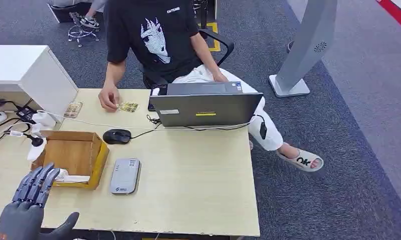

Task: Pass the card to the sensor for recognition and then transmit it.

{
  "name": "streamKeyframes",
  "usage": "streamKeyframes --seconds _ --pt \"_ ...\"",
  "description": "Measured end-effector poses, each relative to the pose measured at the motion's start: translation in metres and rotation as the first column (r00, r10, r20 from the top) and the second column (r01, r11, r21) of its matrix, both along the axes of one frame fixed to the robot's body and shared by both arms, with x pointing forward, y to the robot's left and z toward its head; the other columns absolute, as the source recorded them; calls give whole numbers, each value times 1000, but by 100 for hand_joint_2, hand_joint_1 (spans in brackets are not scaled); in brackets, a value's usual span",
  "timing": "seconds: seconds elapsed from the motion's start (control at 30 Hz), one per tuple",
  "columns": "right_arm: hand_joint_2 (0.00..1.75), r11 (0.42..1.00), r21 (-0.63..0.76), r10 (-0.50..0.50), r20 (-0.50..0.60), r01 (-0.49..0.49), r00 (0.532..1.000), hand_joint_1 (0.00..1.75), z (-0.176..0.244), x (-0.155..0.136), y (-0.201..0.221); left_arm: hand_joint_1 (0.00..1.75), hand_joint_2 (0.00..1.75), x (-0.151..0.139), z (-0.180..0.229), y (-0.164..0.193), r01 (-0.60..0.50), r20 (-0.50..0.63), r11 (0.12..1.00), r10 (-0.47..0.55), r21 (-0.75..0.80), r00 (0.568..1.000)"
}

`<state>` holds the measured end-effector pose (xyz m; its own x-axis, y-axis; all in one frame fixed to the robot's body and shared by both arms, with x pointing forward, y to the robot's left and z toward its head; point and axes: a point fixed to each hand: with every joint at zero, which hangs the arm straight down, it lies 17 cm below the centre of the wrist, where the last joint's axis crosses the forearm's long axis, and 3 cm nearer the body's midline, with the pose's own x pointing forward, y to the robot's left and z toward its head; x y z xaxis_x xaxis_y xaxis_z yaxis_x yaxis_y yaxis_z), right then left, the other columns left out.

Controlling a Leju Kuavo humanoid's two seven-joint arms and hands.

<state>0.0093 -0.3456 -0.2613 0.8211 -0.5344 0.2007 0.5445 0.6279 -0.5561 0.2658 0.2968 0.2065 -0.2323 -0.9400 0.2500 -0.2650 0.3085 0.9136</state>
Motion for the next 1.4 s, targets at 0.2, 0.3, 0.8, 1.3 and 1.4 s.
streamKeyframes --seconds 0.2,0.3,0.8,1.3,1.4 --pt "175 1000 0 -7 2 7 1000 0 0 1 1 0 175 -3 8 6 -8 16 1000 8 13 1000" --pt "175 1000 0 -9 1 9 1000 0 0 0 1 0 175 -4 10 8 -13 19 1000 13 14 1000" --pt "175 1000 -3 -9 5 9 1000 0 0 1 0 0 175 -4 10 7 -14 21 1000 14 24 1000" --pt "175 999 7 -40 3 40 999 0 0 -1 5 0 175 3 -2 85 -242 -12 871 273 427 962" --pt "175 999 14 -41 -5 41 999 0 -1 -2 8 0 175 6 -1 97 -263 -13 850 302 456 953"
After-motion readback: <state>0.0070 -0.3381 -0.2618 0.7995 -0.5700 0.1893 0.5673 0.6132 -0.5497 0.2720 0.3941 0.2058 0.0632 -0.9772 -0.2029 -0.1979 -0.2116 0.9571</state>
